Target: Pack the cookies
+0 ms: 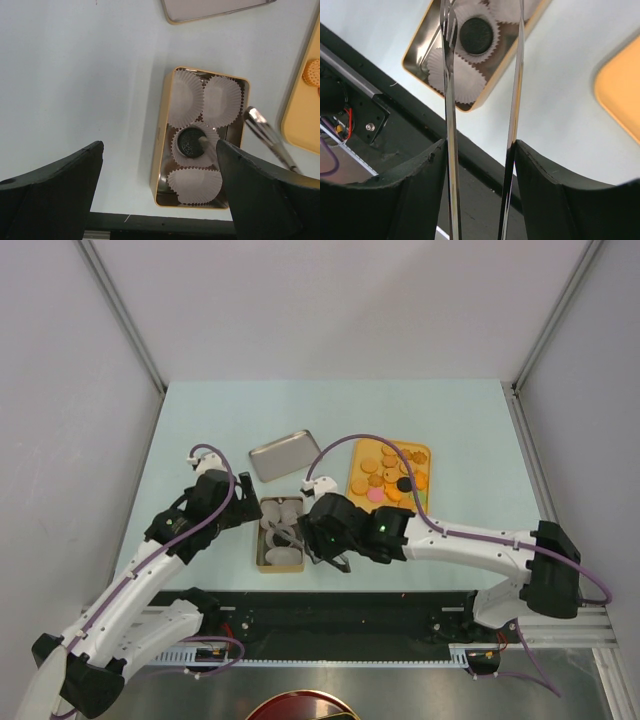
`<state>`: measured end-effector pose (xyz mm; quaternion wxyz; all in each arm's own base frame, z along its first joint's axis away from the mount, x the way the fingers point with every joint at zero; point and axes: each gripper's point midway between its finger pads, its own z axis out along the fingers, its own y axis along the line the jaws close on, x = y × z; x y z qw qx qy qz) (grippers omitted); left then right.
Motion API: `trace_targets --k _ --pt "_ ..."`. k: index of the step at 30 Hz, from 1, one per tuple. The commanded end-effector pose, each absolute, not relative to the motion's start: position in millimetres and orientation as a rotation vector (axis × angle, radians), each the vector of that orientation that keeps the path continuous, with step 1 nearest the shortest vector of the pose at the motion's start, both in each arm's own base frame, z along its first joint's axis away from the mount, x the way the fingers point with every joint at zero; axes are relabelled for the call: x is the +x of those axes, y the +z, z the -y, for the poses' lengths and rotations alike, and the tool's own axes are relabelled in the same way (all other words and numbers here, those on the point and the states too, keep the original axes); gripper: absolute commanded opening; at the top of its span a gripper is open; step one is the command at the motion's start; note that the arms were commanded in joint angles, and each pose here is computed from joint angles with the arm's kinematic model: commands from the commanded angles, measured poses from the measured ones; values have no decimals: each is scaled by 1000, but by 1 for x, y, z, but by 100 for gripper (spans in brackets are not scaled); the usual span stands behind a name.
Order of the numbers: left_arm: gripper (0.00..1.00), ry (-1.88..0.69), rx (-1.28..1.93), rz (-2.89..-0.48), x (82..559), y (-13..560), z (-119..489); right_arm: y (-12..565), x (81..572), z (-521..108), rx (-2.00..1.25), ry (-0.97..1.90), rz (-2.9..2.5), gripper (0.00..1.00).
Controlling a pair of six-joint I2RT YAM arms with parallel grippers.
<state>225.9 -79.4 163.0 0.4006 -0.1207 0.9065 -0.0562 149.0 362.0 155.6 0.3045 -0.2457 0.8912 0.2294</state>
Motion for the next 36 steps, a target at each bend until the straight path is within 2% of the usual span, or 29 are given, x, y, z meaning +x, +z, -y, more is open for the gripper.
trace_targets --k 1,8,12,22,36 --pt "100 -161 -303 -2270 230 168 81 215 176 -331 -479 591 -2234 60" --pt "100 -168 -292 -2283 230 164 83 191 217 -229 -225 385 -2311 59" --pt "100 -174 -285 -2291 231 162 86 169 228 -201 -165 320 -2354 59" --pt "100 -168 -283 -2301 231 159 86 140 255 -201 -179 287 -2405 58" --pt "100 -156 -281 -2312 232 155 86 133 270 -219 -231 315 -2409 57"
